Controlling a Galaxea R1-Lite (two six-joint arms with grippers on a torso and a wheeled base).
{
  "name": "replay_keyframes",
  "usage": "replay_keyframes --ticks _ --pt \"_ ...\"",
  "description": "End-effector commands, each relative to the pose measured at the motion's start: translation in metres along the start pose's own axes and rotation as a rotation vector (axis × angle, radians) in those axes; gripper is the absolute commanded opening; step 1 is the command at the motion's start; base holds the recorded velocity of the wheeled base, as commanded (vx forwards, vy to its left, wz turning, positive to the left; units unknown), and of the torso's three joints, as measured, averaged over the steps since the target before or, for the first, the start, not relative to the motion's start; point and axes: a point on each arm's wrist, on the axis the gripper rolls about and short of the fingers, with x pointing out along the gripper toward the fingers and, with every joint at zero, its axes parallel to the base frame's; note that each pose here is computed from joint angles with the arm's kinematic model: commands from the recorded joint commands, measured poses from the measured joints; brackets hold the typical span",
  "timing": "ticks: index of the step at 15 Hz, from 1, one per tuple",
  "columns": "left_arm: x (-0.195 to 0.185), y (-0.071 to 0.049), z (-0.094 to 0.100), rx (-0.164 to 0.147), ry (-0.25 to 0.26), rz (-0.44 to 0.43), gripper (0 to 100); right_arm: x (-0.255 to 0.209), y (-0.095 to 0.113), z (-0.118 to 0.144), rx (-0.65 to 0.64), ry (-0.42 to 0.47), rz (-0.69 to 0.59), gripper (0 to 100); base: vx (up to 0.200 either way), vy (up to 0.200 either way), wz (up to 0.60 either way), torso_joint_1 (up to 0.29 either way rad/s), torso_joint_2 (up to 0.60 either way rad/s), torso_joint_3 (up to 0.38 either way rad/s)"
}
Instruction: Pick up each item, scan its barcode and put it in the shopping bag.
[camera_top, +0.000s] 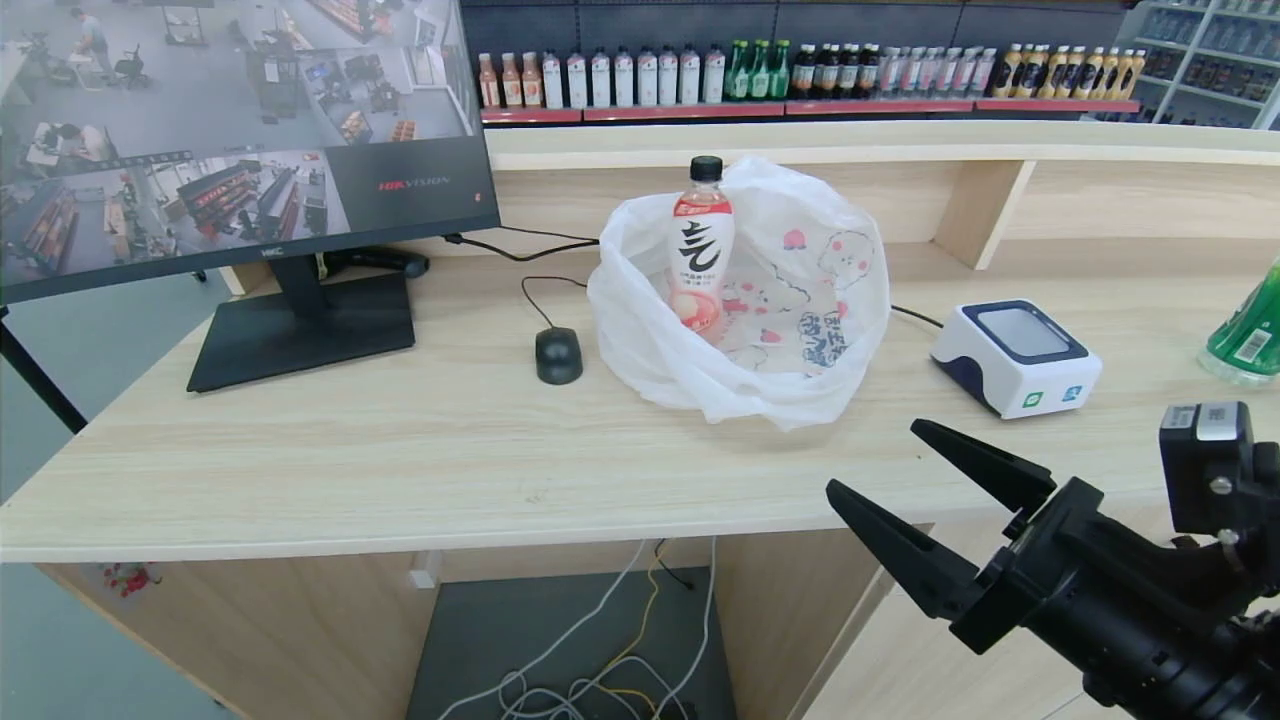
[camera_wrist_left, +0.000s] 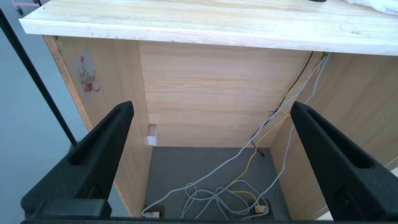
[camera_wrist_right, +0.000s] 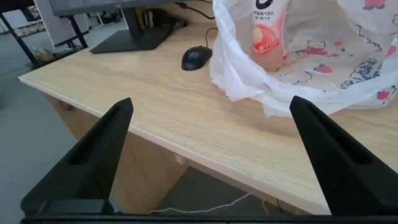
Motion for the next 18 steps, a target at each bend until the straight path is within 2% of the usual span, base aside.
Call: replay_keyframes --ticks 1,3,18 --pt "0.000 0.000 0.000 0.000 0.000 0.000 100 0.001 -0.004 0.002 -0.004 -0.010 -0.019 100 0.000 0.000 0.00 0.000 0.00 0.000" --pt "0.000 0.000 0.000 0.000 0.000 -0.002 100 -0.002 -0.009 0.003 -0.010 -0.014 -0.043 100 0.000 0.000 0.00 0.000 0.00 0.000" --pt "0.000 0.000 0.000 -0.011 0.001 0.000 100 -0.014 -0.011 -0.004 -0.040 0.027 -0.055 100 0.000 -0.200 0.00 0.004 0.00 0.001"
